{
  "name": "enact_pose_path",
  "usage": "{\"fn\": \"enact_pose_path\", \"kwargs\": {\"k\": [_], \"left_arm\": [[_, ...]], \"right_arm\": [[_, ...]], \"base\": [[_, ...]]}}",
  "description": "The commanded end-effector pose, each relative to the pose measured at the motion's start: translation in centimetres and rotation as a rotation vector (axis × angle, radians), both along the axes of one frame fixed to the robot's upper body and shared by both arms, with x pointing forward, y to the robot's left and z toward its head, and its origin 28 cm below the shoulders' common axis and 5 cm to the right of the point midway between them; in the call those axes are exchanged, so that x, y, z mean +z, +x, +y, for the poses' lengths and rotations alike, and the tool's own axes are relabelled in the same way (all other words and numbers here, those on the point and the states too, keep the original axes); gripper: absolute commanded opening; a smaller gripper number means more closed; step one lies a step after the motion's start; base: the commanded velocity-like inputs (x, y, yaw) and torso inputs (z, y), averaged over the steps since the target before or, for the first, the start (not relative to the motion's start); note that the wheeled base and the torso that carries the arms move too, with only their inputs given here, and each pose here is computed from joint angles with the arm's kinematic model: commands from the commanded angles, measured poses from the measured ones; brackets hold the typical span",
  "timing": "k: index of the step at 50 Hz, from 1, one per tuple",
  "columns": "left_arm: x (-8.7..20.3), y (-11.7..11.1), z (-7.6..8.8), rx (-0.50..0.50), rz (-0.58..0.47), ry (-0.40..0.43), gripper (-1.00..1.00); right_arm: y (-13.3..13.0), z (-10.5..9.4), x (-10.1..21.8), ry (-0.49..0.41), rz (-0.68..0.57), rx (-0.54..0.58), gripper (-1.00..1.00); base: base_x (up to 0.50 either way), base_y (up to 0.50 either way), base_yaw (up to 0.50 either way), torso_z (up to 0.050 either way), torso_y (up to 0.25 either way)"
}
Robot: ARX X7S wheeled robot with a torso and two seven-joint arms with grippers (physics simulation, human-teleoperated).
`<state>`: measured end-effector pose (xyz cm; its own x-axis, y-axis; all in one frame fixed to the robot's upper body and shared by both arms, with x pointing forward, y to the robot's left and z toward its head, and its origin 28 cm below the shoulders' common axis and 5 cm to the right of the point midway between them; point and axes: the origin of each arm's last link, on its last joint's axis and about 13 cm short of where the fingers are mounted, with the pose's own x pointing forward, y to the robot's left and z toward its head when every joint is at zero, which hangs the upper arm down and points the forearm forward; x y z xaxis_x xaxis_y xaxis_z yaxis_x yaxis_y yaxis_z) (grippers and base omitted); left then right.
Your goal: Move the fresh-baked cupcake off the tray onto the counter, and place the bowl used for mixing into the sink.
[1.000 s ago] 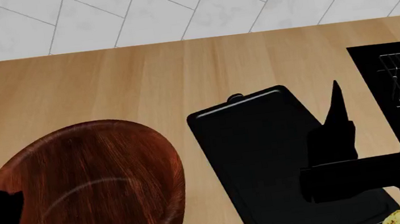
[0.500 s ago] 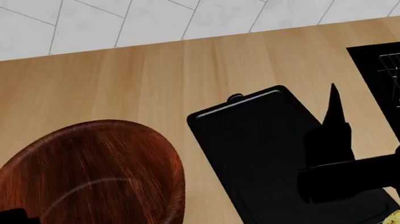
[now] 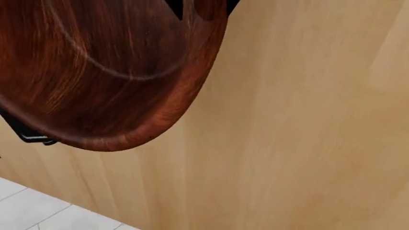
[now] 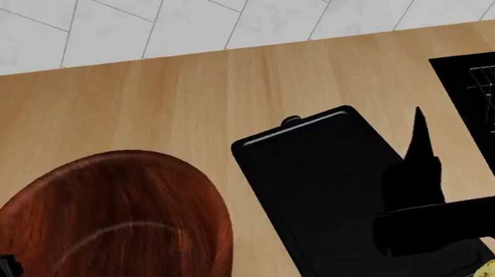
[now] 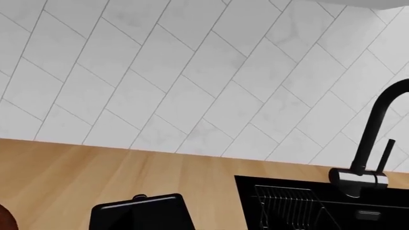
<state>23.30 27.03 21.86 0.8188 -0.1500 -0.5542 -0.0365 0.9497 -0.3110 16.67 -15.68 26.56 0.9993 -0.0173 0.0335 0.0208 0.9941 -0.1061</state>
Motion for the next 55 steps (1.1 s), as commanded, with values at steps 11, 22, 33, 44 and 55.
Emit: {"fn": "enact_pose_path", "kwargs": {"k": [11, 22, 33, 44, 55], "left_arm": [[7.0, -3.3, 0.8, 0.078, -0.243, -0.144, -1.00], [10.1, -5.1, -0.1, 0.054, -0.332, -0.108, -1.00], [9.2, -4.8, -0.3, 0.043, -0.311, -0.101, -1.00], [8.8, -4.3, -0.3, 0.044, -0.296, -0.106, -1.00], [8.8, -4.2, -0.4, 0.039, -0.295, -0.105, -1.00]], "right_arm": [[-0.9, -0.4, 0.1, 0.004, -0.010, -0.021, 1.00], [-1.1, -0.4, 0.4, 0.014, -0.027, -0.039, 1.00], [-1.2, -0.4, 0.8, 0.008, -0.037, -0.046, 1.00], [-1.0, -0.6, 0.8, 0.019, -0.027, -0.065, 1.00], [-1.0, -0.8, 0.6, 0.022, -0.029, -0.061, 1.00]], "base": [[0.00, 0.00, 0.00, 0.000, 0.000], [0.00, 0.00, 0.00, 0.000, 0.000], [-0.01, -0.04, 0.00, 0.000, 0.000], [-0.36, -0.22, 0.00, 0.000, 0.000], [-0.40, -0.26, 0.00, 0.000, 0.000]]}}
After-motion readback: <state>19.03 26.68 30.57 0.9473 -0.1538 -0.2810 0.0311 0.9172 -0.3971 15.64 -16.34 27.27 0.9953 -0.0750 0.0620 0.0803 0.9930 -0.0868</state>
